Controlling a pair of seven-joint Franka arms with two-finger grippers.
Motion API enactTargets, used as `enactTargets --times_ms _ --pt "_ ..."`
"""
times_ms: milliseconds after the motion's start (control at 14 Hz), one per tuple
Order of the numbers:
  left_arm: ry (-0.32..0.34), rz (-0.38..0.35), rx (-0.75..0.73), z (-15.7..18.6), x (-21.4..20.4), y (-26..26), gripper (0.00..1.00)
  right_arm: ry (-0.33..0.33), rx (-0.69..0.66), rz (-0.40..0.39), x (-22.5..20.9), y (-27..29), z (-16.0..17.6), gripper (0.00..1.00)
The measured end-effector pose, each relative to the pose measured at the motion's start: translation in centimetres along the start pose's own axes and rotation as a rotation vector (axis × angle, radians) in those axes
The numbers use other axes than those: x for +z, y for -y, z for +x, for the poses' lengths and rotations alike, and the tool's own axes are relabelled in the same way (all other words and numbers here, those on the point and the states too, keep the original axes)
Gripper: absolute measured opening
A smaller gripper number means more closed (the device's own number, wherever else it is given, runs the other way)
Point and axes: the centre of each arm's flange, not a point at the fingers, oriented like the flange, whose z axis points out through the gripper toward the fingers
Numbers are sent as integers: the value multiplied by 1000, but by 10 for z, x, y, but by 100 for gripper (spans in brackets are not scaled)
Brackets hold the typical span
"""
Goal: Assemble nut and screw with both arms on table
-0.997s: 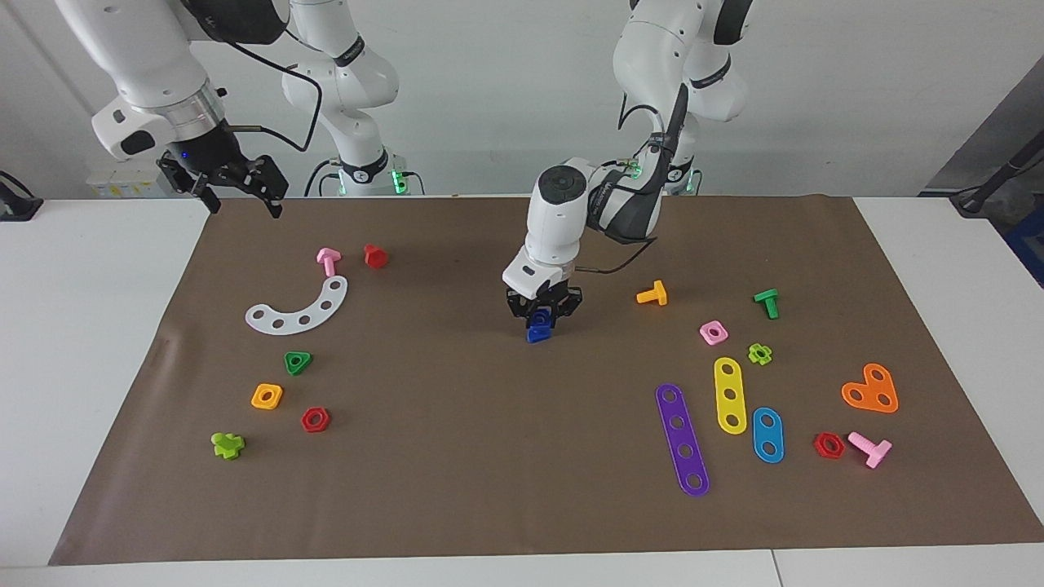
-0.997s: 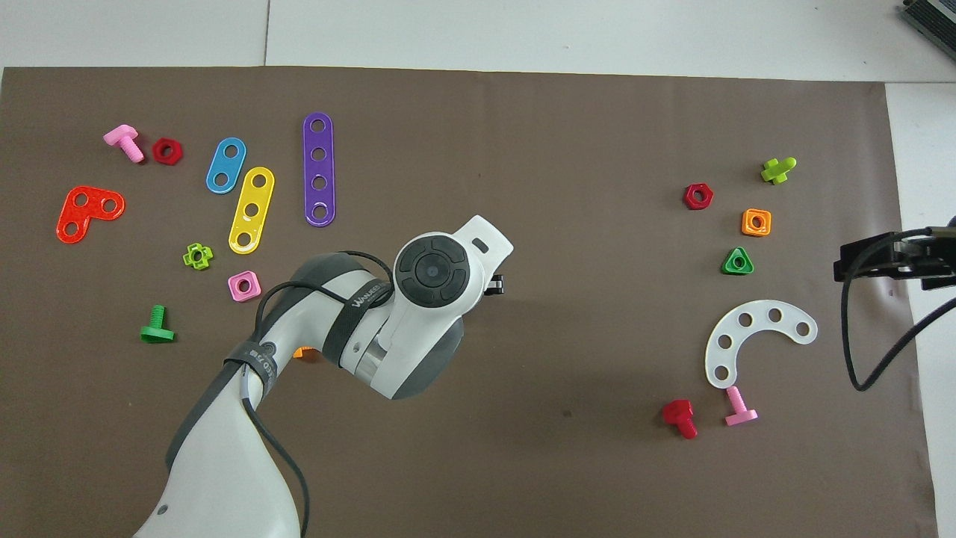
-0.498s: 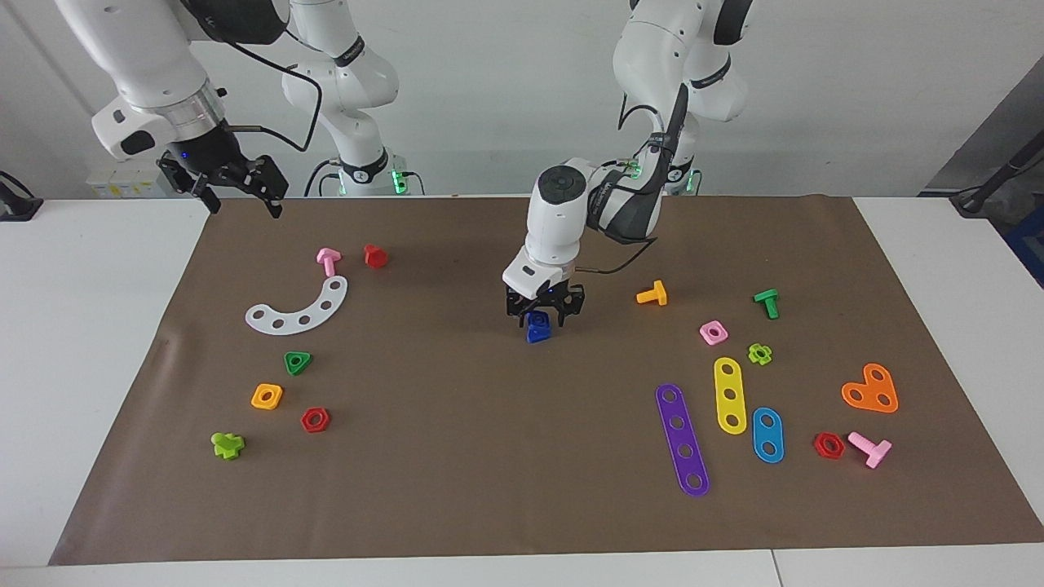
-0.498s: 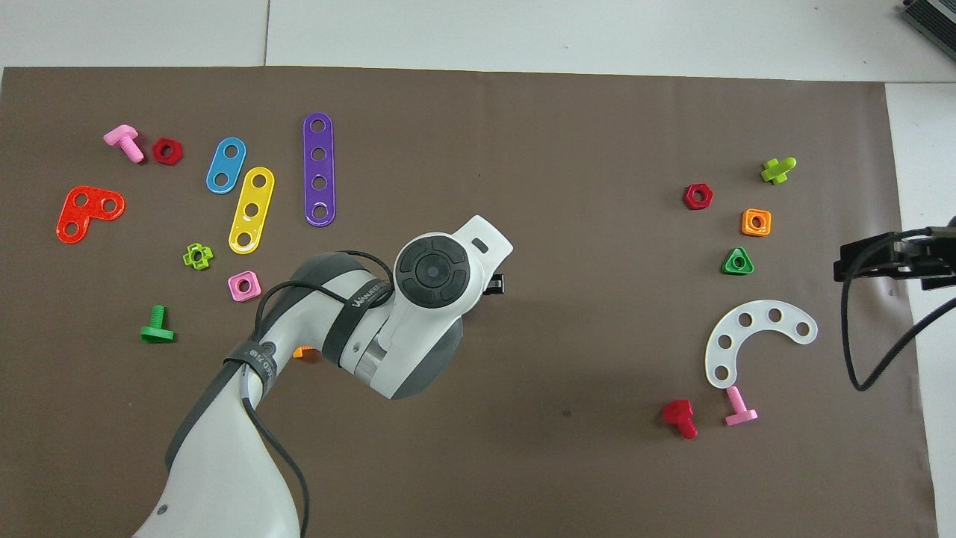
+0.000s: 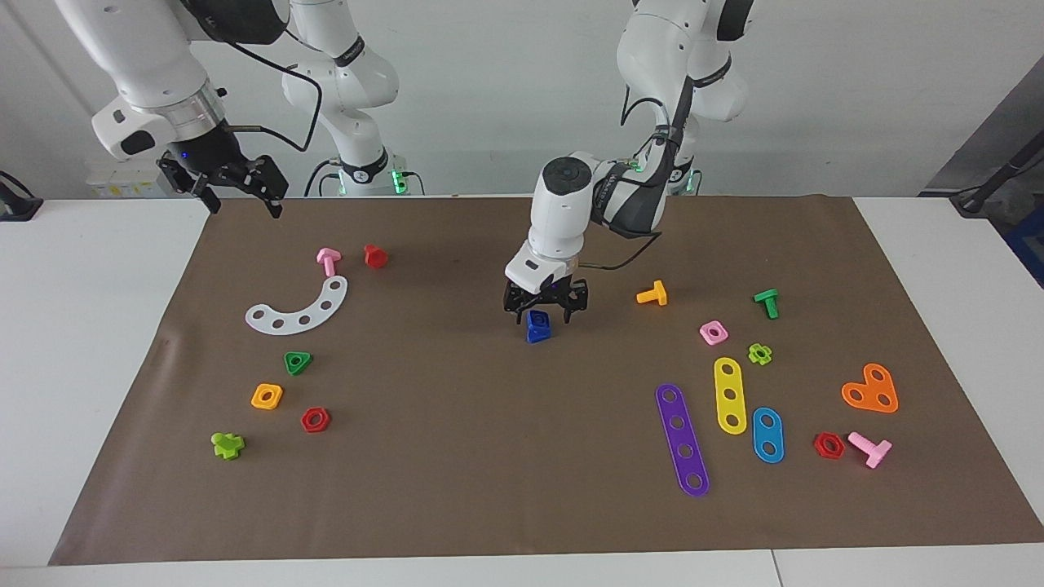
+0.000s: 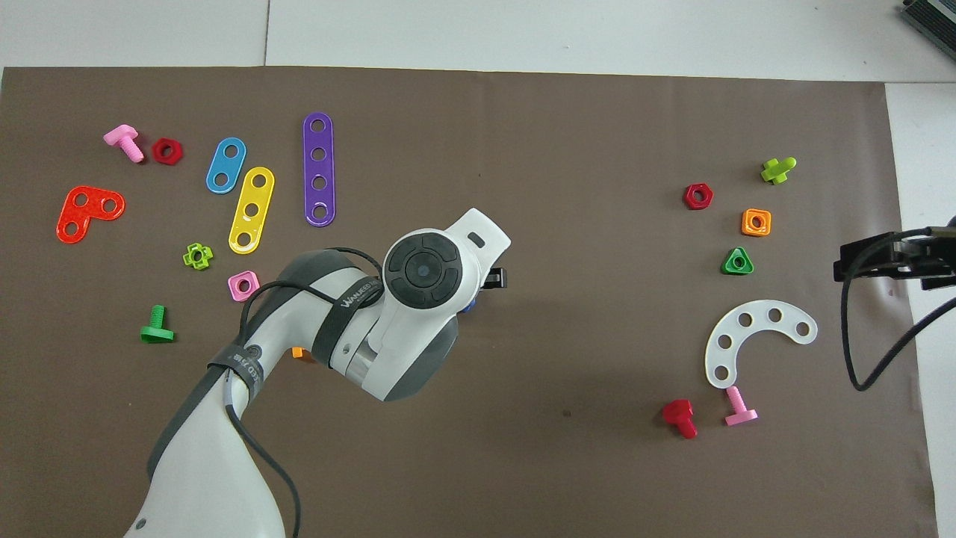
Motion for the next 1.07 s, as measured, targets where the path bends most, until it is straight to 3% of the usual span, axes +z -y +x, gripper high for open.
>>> enactTargets --times_ms 142,569,641,783,1068 --pt "0 1 -2 1 -2 1 94 0 0 0 0 0 0 100" --pt "-2 5 -19 6 -12 11 19 0 0 0 0 0 0 100" --pt "-1 6 -19 5 -11 11 19 0 0 0 0 0 0 100" --pt "1 5 -15 3 -11 10 7 0 0 0 0 0 0 100" --pt "-12 -8 -5 -2 -5 5 7 0 0 0 0 0 0 100"
